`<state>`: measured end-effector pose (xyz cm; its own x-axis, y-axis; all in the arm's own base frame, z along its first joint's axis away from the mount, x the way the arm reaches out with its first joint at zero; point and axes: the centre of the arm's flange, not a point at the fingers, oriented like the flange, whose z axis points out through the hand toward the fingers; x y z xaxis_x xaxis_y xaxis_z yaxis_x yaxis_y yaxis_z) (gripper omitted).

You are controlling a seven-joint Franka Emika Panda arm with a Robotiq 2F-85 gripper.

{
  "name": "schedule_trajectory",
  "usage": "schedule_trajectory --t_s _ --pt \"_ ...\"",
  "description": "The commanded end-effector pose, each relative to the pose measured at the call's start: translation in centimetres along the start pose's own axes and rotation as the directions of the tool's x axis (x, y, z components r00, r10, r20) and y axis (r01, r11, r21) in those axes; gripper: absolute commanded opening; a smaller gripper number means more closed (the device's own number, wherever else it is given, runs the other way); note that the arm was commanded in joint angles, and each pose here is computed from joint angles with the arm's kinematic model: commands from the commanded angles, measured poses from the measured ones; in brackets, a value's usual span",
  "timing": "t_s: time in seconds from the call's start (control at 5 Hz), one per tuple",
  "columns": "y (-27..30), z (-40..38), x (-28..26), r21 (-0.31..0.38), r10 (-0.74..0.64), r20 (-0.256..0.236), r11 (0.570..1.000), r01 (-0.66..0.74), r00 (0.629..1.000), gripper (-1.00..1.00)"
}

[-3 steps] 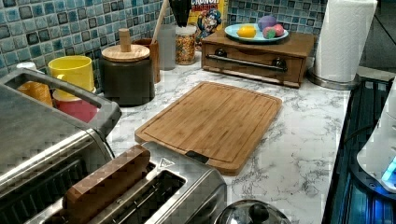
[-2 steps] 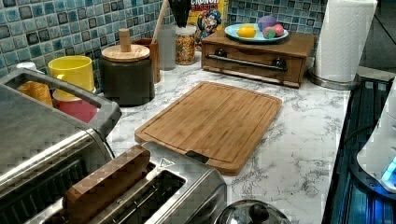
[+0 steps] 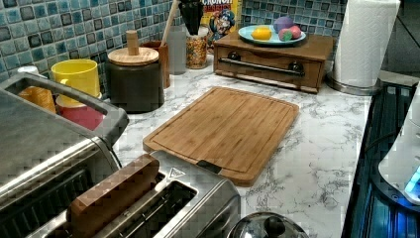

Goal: Turn on the toaster.

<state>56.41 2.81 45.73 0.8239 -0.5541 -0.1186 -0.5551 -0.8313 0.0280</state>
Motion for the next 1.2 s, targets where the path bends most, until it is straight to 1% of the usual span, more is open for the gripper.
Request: schedule_trajectory --t_s 0.2,0.4,0.6,0.8,1.2 --pt "-5.2 2.0 -7.7 0.033 -0.216 0.002 0.976 0.215 0.976 -1.00" --pt "-5.7 2.1 -10.7 0.050 -0.258 0.003 0.965 0.257 0.966 -1.00" --pt "-5.9 1.9 -14.1 0.077 -0.286 -0.034 0.955 0.288 0.958 -1.00" --pt "-6.2 1.7 -16.5 0.094 -0.321 -0.026 0.942 0.322 0.947 -1.00" --pt "-8.6 4.0 -21.5 0.076 -0.444 0.006 0.894 0.442 0.896 -1.00"
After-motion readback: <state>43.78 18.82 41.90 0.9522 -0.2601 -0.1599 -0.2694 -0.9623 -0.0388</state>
